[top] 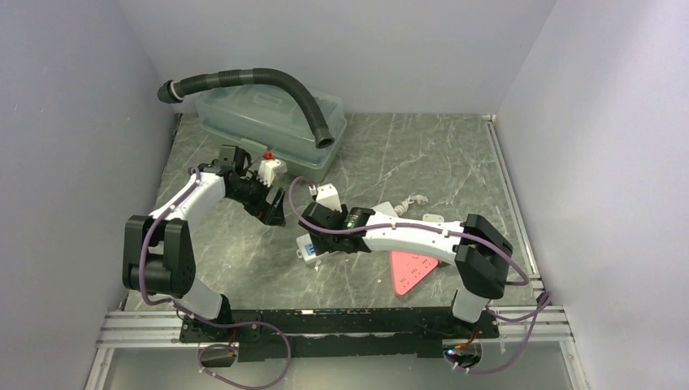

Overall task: Insert the plug
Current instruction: Insert the plug into the socket.

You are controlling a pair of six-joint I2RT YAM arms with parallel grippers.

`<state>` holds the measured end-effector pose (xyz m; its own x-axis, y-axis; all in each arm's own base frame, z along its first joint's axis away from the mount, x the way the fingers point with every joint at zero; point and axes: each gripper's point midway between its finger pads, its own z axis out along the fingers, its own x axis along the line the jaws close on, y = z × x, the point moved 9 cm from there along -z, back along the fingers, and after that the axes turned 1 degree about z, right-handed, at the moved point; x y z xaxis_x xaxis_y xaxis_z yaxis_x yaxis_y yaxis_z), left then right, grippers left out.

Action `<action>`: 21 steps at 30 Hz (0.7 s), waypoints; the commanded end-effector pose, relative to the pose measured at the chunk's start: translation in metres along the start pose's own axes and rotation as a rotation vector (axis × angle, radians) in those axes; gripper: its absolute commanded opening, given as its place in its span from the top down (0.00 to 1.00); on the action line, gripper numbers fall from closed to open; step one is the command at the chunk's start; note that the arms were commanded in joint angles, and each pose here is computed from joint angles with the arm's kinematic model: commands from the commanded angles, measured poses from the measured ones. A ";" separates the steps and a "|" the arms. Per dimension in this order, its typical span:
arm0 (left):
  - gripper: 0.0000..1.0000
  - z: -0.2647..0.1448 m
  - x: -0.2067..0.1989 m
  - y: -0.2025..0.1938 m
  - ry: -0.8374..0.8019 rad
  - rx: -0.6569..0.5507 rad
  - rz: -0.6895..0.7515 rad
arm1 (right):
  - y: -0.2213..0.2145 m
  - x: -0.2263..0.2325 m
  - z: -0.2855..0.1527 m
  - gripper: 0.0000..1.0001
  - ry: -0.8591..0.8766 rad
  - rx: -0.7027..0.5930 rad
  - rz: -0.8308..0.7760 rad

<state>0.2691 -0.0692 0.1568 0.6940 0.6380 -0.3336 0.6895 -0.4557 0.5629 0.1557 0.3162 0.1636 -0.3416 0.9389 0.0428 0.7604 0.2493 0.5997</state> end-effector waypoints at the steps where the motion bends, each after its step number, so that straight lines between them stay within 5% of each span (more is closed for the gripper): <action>1: 0.00 -0.008 -0.002 0.006 0.015 -0.037 0.024 | 0.004 0.004 0.001 1.00 0.008 -0.041 0.019; 21: 0.00 -0.011 -0.001 0.005 0.015 -0.048 0.014 | -0.007 -0.004 -0.001 1.00 -0.073 -0.005 -0.042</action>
<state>0.2699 -0.0656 0.1578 0.6866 0.6476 -0.3305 0.6934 -0.4465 0.5655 0.1517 0.3169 0.1617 -0.3438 0.9388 0.0198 0.7510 0.2622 0.6060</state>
